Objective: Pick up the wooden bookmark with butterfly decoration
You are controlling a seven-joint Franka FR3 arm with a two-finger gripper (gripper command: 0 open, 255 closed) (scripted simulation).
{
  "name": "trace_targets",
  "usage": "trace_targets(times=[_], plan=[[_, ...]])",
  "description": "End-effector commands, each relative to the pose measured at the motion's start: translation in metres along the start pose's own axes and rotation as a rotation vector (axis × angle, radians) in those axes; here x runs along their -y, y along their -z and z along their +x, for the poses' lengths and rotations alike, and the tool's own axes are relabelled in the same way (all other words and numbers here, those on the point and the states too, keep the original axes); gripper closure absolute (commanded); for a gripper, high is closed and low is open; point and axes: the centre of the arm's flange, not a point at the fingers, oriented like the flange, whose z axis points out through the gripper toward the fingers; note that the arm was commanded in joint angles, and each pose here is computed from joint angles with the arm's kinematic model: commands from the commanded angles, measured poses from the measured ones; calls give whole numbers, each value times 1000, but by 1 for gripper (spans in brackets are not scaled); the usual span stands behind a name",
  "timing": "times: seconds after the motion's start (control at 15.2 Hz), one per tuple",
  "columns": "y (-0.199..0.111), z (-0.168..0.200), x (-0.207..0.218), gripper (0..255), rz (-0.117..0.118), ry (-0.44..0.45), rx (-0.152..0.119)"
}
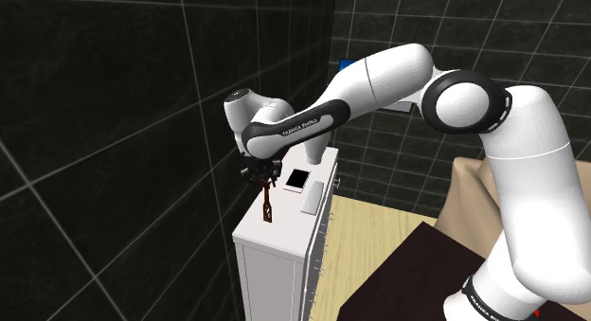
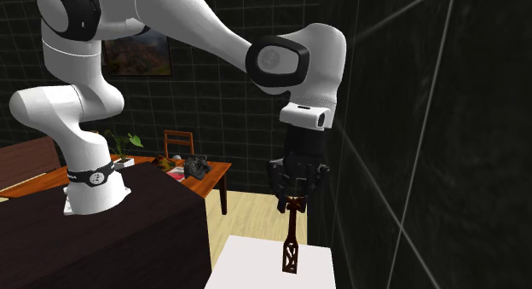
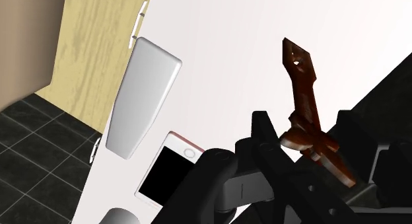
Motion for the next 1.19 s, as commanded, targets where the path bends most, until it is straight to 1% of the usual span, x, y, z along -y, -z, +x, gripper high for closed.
trace_targets(times=[0.0, 0.07, 1.06, 1.12], plan=[[-2, 0, 0, 255, -3, 0, 2], [-1, -1, -1, 255, -3, 0, 2], [76, 6, -18, 255, -3, 0, 2], [77, 6, -18, 255, -3, 0, 2]])
